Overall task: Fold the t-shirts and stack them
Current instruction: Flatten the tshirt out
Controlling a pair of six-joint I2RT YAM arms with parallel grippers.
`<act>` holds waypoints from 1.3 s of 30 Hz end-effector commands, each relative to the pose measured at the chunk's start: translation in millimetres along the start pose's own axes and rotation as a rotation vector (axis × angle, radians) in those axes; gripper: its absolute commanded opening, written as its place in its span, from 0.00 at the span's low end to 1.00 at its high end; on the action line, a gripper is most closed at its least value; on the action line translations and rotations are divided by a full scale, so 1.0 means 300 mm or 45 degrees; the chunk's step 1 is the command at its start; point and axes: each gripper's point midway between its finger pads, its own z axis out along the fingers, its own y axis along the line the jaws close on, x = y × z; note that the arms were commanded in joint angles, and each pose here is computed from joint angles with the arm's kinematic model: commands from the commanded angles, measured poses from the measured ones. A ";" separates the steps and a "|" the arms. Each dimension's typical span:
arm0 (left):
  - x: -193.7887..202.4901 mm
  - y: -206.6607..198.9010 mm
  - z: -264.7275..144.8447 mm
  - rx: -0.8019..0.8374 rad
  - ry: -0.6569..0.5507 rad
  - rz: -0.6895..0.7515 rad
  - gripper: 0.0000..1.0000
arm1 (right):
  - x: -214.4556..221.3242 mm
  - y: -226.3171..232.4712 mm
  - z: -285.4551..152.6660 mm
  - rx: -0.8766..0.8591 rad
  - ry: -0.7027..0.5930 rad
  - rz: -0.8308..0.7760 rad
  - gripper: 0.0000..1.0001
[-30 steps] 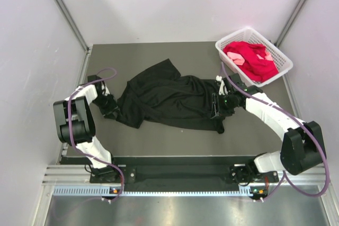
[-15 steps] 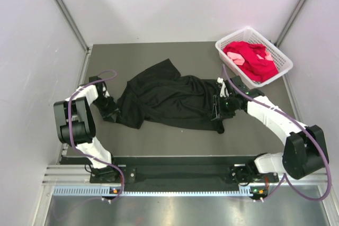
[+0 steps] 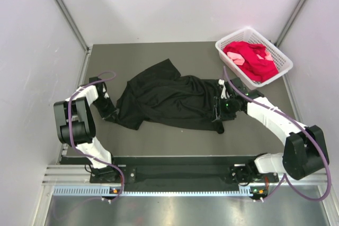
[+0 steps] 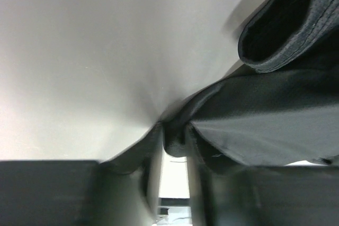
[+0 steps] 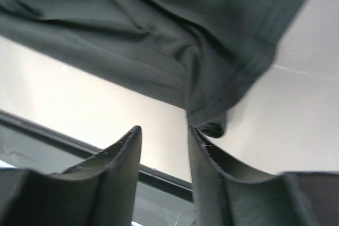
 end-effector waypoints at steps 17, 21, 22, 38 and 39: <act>0.023 -0.065 -0.080 0.058 -0.127 -0.003 0.00 | 0.132 -0.121 0.051 0.034 0.028 0.341 0.37; 0.023 -0.085 -0.089 0.078 -0.138 0.002 0.00 | 0.120 -0.132 0.034 0.067 -0.009 0.255 0.43; 0.025 -0.094 -0.088 0.089 -0.134 0.005 0.00 | 0.118 -0.128 0.027 0.071 -0.013 0.226 0.43; 0.022 -0.132 -0.114 0.131 -0.134 0.021 0.00 | 0.106 -0.115 0.109 0.126 0.079 0.116 0.57; 0.021 -0.135 -0.118 0.135 -0.138 0.020 0.00 | 0.100 -0.114 0.116 0.127 0.066 0.125 0.56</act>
